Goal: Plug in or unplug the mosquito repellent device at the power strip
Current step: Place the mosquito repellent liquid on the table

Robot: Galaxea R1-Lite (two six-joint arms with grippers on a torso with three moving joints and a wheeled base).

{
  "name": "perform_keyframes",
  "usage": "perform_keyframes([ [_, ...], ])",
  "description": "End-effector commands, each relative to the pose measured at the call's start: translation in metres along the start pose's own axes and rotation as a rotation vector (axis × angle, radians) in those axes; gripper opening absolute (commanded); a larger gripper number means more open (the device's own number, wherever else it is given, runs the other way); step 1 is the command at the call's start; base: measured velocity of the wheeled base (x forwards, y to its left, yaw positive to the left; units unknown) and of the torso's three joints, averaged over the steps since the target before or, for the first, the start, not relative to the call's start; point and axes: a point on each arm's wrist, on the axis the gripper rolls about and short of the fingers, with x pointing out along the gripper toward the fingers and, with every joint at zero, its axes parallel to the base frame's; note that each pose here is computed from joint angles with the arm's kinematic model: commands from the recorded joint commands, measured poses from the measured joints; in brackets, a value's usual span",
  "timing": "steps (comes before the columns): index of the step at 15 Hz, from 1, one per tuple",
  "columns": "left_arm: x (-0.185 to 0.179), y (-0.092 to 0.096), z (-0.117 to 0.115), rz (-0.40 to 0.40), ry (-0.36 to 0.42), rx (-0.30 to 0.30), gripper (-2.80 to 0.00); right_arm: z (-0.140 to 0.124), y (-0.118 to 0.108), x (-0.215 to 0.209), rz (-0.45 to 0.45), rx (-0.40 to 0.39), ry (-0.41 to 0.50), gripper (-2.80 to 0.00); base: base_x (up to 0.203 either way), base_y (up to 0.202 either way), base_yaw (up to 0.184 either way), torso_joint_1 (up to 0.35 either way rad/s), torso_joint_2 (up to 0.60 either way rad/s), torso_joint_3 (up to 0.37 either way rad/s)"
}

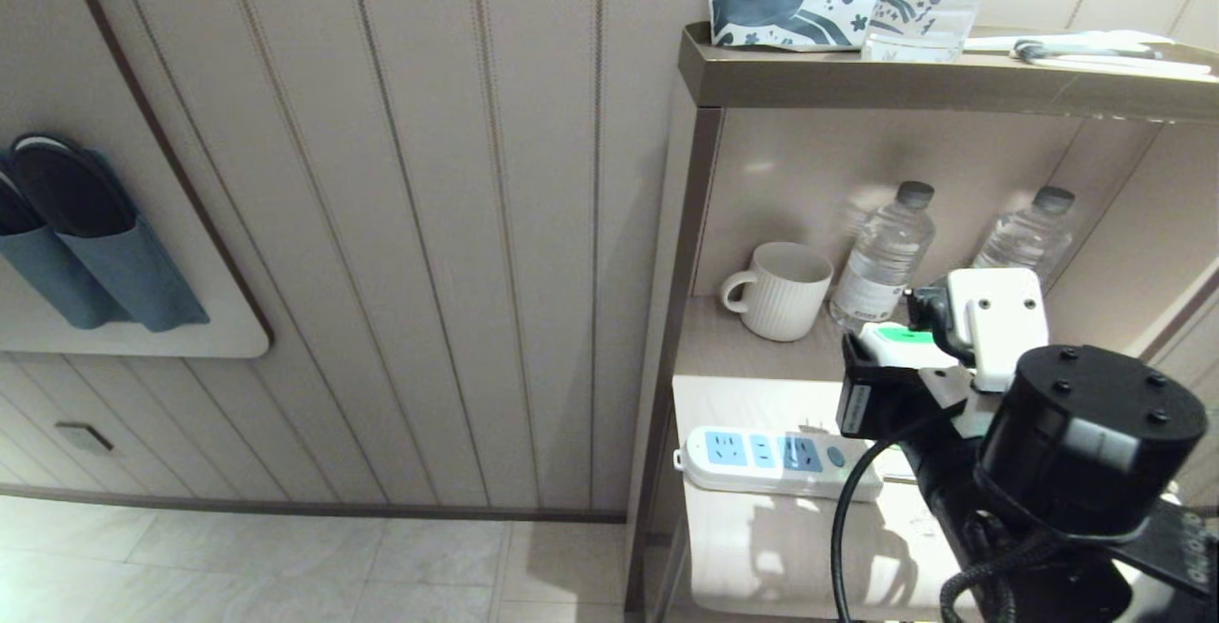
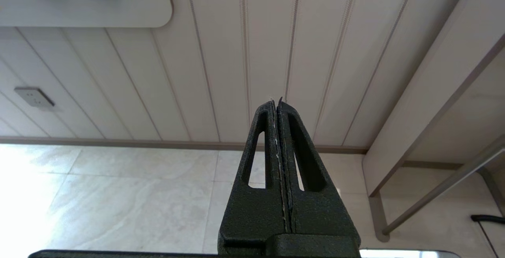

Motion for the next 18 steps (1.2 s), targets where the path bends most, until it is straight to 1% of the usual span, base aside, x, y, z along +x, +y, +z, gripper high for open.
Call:
perform_keyframes([
  [1,0.0,0.0,0.0,-0.001,0.002,0.0,-2.8,-0.016,0.015,0.008,0.002,-0.032,0.017,-2.8,0.0,0.0,0.0,0.0,0.0,0.0],
  [3,0.0,0.0,0.0,-0.001,0.002,0.0,-2.8,-0.02,0.028,0.01,0.008,-0.037,0.003,-2.8,0.0,0.0,0.0,0.0,0.0,0.0],
  [4,0.0,0.0,0.0,-0.001,0.002,0.0,-2.8,-0.019,0.031,0.01,0.007,-0.033,-0.006,-2.8,0.0,0.0,0.0,0.0,0.0,0.0],
  [5,0.0,0.0,0.0,-0.001,0.002,0.0,-2.8,-0.021,0.038,0.01,0.012,-0.036,-0.012,-2.8,0.0,0.0,0.0,0.0,0.0,0.0],
  [6,0.0,0.0,0.0,-0.001,0.002,0.0,-2.8,-0.03,0.048,0.011,0.018,-0.055,-0.007,-2.8,0.0,0.0,0.0,0.0,0.0,0.0],
  [7,0.0,0.0,0.0,-0.001,0.002,0.0,-2.8,-0.031,0.054,0.01,0.022,-0.052,-0.016,-2.8,0.0,0.0,0.0,0.0,0.0,0.0],
  [8,0.0,0.0,0.0,0.001,0.002,0.0,-2.8,-0.03,0.055,0.011,0.019,-0.047,-0.02,-2.8,0.0,0.0,0.0,0.0,0.0,0.0],
  [9,0.0,0.0,0.0,0.001,0.002,0.0,-2.8,-0.035,0.06,0.014,0.016,-0.046,-0.022,-2.8,0.0,0.0,0.0,0.0,0.0,0.0],
  [11,0.0,0.0,0.0,-0.001,0.002,0.0,-2.8,-0.057,0.075,0.028,-0.001,-0.075,-0.011,-2.8,0.0,0.0,0.0,0.0,0.0,0.0],
  [12,0.0,0.0,0.0,0.001,0.002,0.0,-2.8,-0.057,0.08,0.035,-0.013,-0.063,-0.026,-2.8,0.0,0.0,0.0,0.0,0.0,0.0],
  [16,0.0,0.0,0.0,-0.001,0.002,0.0,-2.8,-0.057,0.084,0.04,-0.02,-0.062,-0.034,-2.8,0.0,0.0,0.0,0.0,0.0,0.0],
  [18,0.0,0.0,0.0,-0.001,0.002,0.0,-2.8,-0.058,0.094,0.05,-0.03,-0.042,-0.048,-2.8,0.0,0.0,0.0,0.0,0.0,0.0],
])
